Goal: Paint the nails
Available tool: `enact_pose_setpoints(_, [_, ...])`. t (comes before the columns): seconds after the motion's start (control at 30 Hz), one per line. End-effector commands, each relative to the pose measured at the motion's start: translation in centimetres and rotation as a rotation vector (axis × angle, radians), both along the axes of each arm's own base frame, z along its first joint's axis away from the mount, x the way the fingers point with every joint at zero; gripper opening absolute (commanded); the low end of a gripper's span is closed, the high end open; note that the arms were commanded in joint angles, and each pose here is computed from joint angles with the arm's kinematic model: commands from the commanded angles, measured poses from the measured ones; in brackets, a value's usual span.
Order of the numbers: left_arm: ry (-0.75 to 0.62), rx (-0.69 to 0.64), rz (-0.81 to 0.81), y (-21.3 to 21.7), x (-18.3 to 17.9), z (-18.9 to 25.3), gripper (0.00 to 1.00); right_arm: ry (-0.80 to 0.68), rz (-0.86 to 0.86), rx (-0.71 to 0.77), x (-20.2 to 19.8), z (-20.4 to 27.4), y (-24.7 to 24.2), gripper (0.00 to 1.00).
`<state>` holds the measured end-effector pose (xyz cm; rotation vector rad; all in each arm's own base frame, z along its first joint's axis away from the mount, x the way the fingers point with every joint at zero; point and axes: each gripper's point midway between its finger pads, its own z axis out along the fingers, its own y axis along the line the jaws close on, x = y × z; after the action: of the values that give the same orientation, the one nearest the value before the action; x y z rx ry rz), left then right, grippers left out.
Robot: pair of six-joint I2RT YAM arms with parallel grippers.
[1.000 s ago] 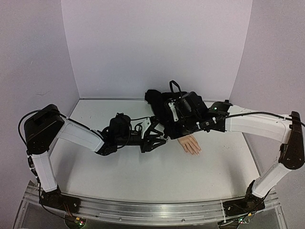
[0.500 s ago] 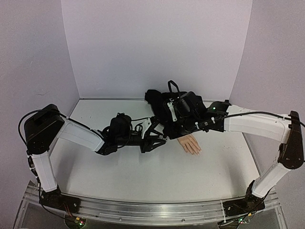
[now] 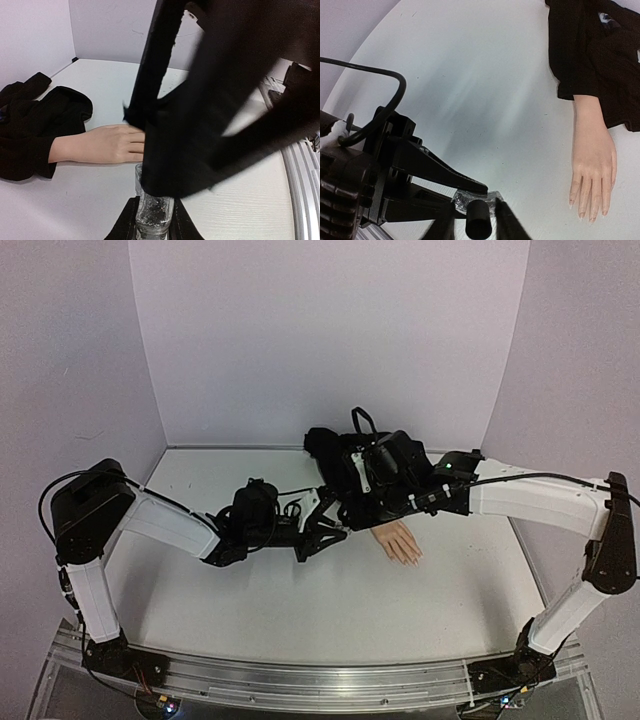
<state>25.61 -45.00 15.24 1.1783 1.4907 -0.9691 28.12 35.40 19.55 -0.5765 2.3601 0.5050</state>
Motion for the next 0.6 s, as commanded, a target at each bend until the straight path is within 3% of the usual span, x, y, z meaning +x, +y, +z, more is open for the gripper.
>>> enact_pose_setpoints(0.0, [-0.110,-0.074,0.108,0.3,1.6,4.1,0.00,-0.038,-0.074,0.036,0.9,1.8,0.0,0.70])
enact_pose_setpoints(0.1, [-0.149,-0.045,0.181,0.3,2.2,4.4,0.00,-0.067,-0.221,0.060,2.0,2.7,-1.6,0.86])
enact_pose_setpoints(0.2, [-0.178,-0.029,0.292,0.4,3.3,4.8,0.00,-0.032,-0.276,0.124,2.1,3.6,-1.3,0.86])
enact_pose_setpoints(0.33, [-0.167,-0.041,0.391,0.8,4.5,5.4,0.00,0.002,-0.293,0.155,2.4,3.6,-0.3,0.74])
enact_pose_setpoints(0.57, [-0.142,-0.066,0.413,1.0,4.6,5.8,0.00,0.006,-0.265,0.139,3.0,3.1,1.0,0.56])
